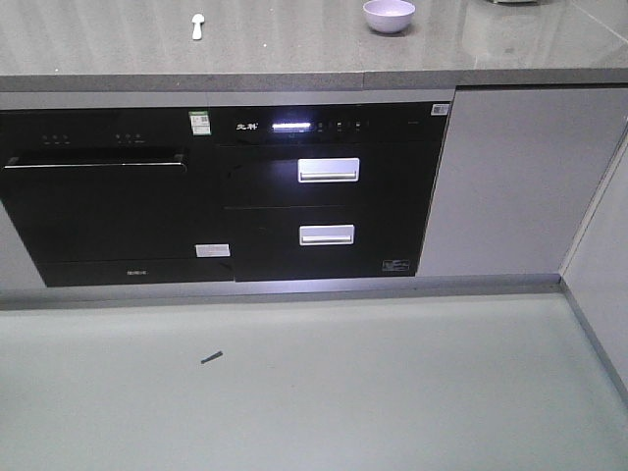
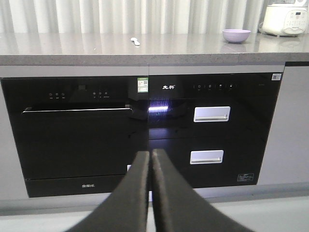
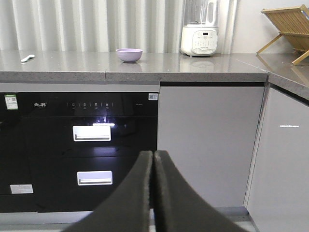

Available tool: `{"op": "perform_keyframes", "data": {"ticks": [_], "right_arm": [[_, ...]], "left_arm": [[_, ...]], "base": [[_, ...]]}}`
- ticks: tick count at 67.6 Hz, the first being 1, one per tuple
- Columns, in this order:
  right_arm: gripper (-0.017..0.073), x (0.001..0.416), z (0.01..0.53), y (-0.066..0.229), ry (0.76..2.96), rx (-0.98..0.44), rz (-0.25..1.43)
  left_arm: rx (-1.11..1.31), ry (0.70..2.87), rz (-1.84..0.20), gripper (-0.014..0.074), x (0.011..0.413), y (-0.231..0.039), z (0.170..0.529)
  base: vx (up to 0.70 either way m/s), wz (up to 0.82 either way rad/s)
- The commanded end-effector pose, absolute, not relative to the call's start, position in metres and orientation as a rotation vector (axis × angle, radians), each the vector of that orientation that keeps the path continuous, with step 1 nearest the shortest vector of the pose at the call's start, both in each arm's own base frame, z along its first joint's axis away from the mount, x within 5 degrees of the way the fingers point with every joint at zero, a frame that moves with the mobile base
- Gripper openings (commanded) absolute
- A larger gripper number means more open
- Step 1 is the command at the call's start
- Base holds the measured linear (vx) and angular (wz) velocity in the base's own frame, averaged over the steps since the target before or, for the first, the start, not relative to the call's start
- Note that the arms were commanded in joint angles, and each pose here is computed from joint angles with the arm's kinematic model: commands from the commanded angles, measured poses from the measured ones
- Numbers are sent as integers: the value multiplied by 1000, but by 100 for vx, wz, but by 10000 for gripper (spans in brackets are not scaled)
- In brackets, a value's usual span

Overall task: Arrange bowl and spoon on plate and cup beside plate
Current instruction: 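Drive the base toward the counter with the spoon and bowl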

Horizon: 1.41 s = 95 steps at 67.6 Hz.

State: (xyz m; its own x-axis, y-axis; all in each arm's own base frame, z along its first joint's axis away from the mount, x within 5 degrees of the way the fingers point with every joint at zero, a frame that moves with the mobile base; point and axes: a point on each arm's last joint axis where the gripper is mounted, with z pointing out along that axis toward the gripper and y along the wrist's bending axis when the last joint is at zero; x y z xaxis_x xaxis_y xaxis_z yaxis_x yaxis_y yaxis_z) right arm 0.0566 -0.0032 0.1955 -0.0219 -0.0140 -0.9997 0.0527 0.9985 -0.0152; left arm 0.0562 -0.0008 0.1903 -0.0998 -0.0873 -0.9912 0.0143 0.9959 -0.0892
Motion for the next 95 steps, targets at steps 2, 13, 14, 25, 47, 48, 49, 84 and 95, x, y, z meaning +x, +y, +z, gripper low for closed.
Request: {"op": "perform_keyframes", "data": {"ticks": [2, 13, 14, 25, 47, 48, 49, 84, 95], "right_arm": [[-3, 56, 200, -3, 1521, 22, -66], [-3, 56, 200, -3, 1521, 22, -66], [-3, 56, 200, -3, 1521, 22, -66], [-3, 56, 200, -3, 1522, 22, -66], [-3, 56, 200, -3, 1521, 22, -66], [-3, 56, 200, -3, 1521, 22, -66], [-3, 56, 200, -3, 1521, 22, -66], [-3, 56, 200, -3, 1521, 22, -66], [-3, 56, 200, -3, 1521, 22, -66]], "left_arm": [[-51, 1565, -108, -6, 55, -2, 204], [-51, 1565, -108, -6, 55, -2, 204], [-51, 1565, -108, -6, 55, -2, 204], [-51, 1565, -108, -6, 55, -2, 204], [-51, 1565, -108, -6, 55, -2, 204], [-51, 1565, -108, -6, 55, -2, 204], [-51, 1565, -108, -6, 55, -2, 204], [-51, 1565, -108, -6, 55, -2, 204], [-51, 1565, -108, -6, 55, -2, 204]], "base": [[21, -4], [21, -4], [21, -4], [21, -3], [22, 0], [24, 1], [24, 1], [26, 2], [27, 1]]}}
